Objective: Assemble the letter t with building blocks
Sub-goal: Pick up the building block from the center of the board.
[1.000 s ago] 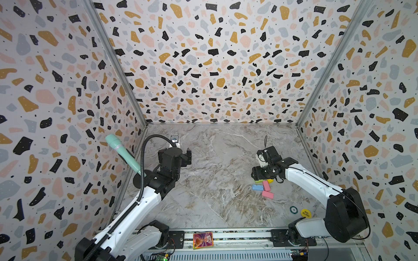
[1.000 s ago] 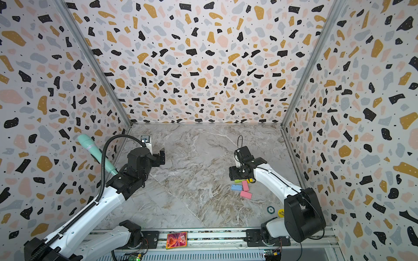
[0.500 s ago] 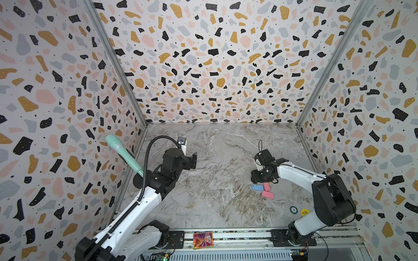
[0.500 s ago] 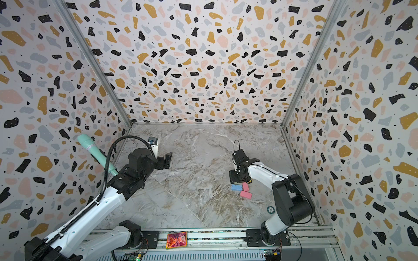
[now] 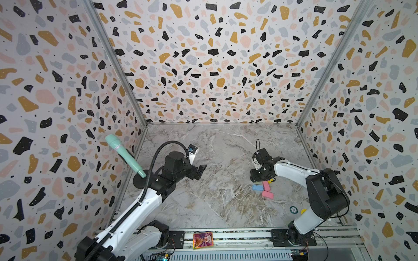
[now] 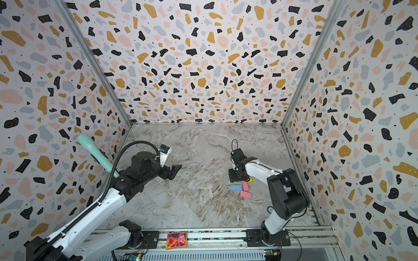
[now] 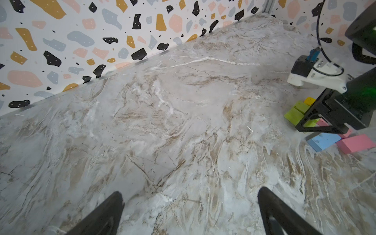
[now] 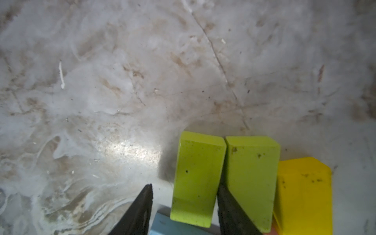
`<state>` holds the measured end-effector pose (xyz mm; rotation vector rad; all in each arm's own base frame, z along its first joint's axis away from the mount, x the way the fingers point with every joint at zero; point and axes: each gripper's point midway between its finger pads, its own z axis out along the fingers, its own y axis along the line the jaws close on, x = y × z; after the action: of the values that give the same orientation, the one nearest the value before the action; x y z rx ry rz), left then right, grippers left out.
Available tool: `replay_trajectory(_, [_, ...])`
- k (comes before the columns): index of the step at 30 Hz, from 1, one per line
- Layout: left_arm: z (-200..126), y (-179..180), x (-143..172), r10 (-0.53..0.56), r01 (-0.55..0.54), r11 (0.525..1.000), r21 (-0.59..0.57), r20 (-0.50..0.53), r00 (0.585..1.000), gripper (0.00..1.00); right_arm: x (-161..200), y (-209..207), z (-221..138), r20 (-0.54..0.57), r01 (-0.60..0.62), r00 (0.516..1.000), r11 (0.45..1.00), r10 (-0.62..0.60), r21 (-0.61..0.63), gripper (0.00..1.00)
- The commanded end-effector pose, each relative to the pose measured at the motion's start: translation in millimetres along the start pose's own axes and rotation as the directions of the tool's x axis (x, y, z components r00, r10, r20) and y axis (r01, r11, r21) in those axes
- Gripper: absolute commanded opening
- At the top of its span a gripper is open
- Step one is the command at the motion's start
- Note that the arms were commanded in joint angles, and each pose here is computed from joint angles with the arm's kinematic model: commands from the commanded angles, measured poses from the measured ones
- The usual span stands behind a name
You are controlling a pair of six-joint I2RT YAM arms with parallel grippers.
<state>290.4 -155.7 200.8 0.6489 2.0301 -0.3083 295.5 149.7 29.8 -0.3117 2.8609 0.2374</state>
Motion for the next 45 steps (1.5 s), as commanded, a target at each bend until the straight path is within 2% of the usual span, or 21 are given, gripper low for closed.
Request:
replay_trajectory(1, [-8, -14, -6, 0.101, -0.106, 0.993, 0.061, 0.076, 0.992, 0.98, -4, -1, -3, 0.003, 0.010, 1.000, 1.000, -0.010, 0.023, 0.53])
replay_trajectory(7, [-12, -36, 14, 0.265, -0.275, 0.946, 0.170, 0.076, 0.961, 0.93, -6, -2, 6, -0.007, 0.012, 1.000, 1.000, -0.012, 0.025, 0.51])
replay_trajectory(9, [-14, -41, 20, 0.317, -0.326, 0.926, 0.193, 0.075, 0.945, 0.99, -8, -1, 6, -0.003, 0.015, 1.000, 1.000, -0.015, 0.025, 0.50])
replay_trajectory(13, [-20, -43, 24, 0.372, -0.379, 0.902, 0.207, 0.072, 0.925, 0.99, -8, -1, 9, -0.010, 0.025, 1.000, 0.999, -0.024, 0.026, 0.48])
replay_trajectory(21, [-24, -48, 22, 0.375, -0.386, 0.895, 0.223, 0.092, 0.922, 0.99, -9, -2, 11, -0.020, 0.033, 0.999, 0.999, -0.032, 0.033, 0.36])
replay_trajectory(27, [-22, -56, 22, 0.349, -0.362, 0.890, 0.278, 0.097, 0.932, 0.99, -20, 2, 2, -0.012, 0.059, 0.998, 0.997, -0.058, 0.054, 0.32])
replay_trajectory(36, [-20, -47, 19, 0.344, -0.358, 0.907, 0.219, 0.100, 0.933, 1.00, -63, 35, -26, 0.068, 0.122, 0.990, 0.993, -0.122, 0.006, 0.26])
replay_trajectory(45, [-21, -39, 13, 0.316, -0.333, 0.929, 0.162, 0.119, 0.941, 0.99, -109, 75, -37, 0.151, 0.115, 0.982, 0.993, -0.110, -0.028, 0.22])
